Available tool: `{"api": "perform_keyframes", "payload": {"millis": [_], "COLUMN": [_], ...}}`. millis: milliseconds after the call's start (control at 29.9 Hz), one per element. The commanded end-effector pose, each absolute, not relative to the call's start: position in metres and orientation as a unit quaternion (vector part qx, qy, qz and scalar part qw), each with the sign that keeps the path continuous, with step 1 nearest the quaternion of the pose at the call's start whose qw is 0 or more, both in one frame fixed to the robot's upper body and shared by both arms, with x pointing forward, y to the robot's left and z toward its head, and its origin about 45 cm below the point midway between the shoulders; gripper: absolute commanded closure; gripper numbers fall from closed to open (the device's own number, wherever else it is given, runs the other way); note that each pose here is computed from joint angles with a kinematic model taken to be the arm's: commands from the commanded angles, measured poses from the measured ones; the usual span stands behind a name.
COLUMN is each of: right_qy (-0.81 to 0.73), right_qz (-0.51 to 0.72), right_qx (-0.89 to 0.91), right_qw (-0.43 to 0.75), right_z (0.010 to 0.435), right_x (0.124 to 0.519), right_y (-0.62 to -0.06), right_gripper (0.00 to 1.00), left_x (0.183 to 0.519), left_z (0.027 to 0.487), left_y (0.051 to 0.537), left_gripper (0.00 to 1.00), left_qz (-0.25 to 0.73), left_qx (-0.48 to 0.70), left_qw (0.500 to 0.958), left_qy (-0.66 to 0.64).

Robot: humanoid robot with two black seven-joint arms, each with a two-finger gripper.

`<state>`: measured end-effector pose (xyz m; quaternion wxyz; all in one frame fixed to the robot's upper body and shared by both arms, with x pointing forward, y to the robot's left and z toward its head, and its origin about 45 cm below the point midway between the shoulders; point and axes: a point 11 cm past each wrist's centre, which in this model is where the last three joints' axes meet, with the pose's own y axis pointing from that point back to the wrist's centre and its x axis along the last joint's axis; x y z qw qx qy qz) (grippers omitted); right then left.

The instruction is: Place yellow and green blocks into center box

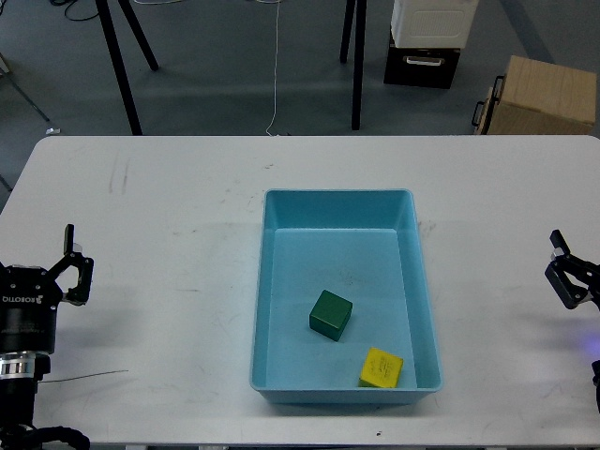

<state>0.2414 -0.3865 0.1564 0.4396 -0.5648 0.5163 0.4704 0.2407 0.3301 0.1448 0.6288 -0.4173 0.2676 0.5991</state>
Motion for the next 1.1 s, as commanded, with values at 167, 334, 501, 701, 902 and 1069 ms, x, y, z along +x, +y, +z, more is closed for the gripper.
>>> {"api": "perform_keyframes", "payload": {"millis": [167,334,501,701,902,1069], "right_qy": [0.514,0.516,0.516,0.513,0.512,0.513], "right_qz": [0.48,0.48,0.482,0.483,0.482,0.483], "right_qx": [-0.564,-0.562,-0.561,-0.559,-0.56,-0.559], "right_qw": [0.433,0.432,0.433,0.437,0.437,0.437], "right_z": [0.149,0.148,0.147,0.146,0.147,0.146], "right_x": [0.238,0.237,0.236,0.237,0.238,0.237], "right_y": [-0.378,-0.379,-0.378,-0.375,-0.375,-0.375], "right_gripper": [0.0,0.0,0.0,0.0,0.0,0.0], "left_x": [0.228,0.228,0.228,0.228,0.228,0.228], "left_z": [0.137,0.139,0.14,0.14,0.139,0.139], "left_y": [0.299,0.299,0.298,0.299,0.302,0.303], "left_gripper": [0.01,0.01,0.01,0.01,0.01,0.01], "left_qz": [0.571,0.568,0.568,0.568,0.569,0.57], "left_qx": [-0.422,-0.424,-0.424,-0.424,-0.435,-0.439], "left_qw": [0.628,0.629,0.629,0.629,0.617,0.612], "left_qy": [0.32,0.319,0.319,0.319,0.327,0.329]}}
